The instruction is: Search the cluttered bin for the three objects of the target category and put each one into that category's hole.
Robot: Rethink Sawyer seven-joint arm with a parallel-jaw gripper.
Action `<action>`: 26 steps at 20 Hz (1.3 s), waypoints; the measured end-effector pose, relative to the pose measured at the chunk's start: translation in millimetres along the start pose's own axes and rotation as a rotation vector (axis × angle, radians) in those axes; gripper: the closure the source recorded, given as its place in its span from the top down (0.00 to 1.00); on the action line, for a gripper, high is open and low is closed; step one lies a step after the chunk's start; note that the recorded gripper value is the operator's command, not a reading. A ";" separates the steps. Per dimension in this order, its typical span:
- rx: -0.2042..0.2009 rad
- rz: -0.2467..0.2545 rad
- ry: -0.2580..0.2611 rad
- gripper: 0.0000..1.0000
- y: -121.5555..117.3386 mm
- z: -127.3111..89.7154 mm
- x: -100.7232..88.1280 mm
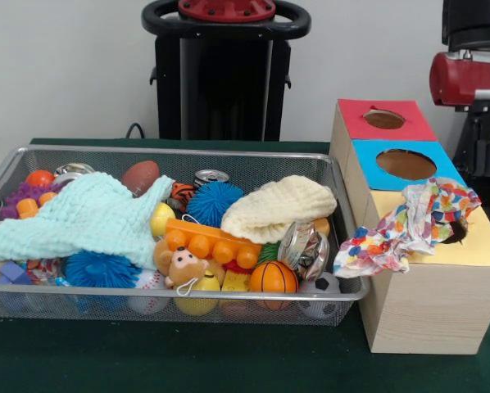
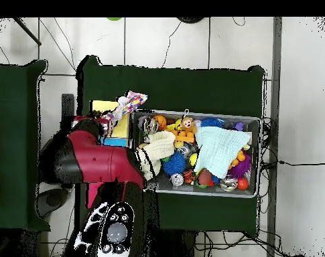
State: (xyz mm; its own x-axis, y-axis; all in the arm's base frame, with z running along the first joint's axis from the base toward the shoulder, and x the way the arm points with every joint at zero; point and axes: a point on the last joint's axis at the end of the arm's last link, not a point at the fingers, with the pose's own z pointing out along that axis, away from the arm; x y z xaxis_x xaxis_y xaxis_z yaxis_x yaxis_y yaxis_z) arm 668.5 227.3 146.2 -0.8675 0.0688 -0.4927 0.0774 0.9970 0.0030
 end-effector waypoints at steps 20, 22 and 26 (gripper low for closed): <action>0.061 -0.015 0.032 0.00 -21.7 16.6 19.2; 0.066 -0.015 0.037 0.00 -23.5 18.9 21.4; 0.075 -0.020 0.063 0.00 -26.3 30.9 34.3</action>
State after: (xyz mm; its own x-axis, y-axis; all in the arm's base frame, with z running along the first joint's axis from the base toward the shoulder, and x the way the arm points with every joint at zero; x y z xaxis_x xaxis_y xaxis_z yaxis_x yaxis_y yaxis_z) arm 651.9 202.4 102.3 -0.8981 0.0532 -0.4365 0.0942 0.9929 -0.0729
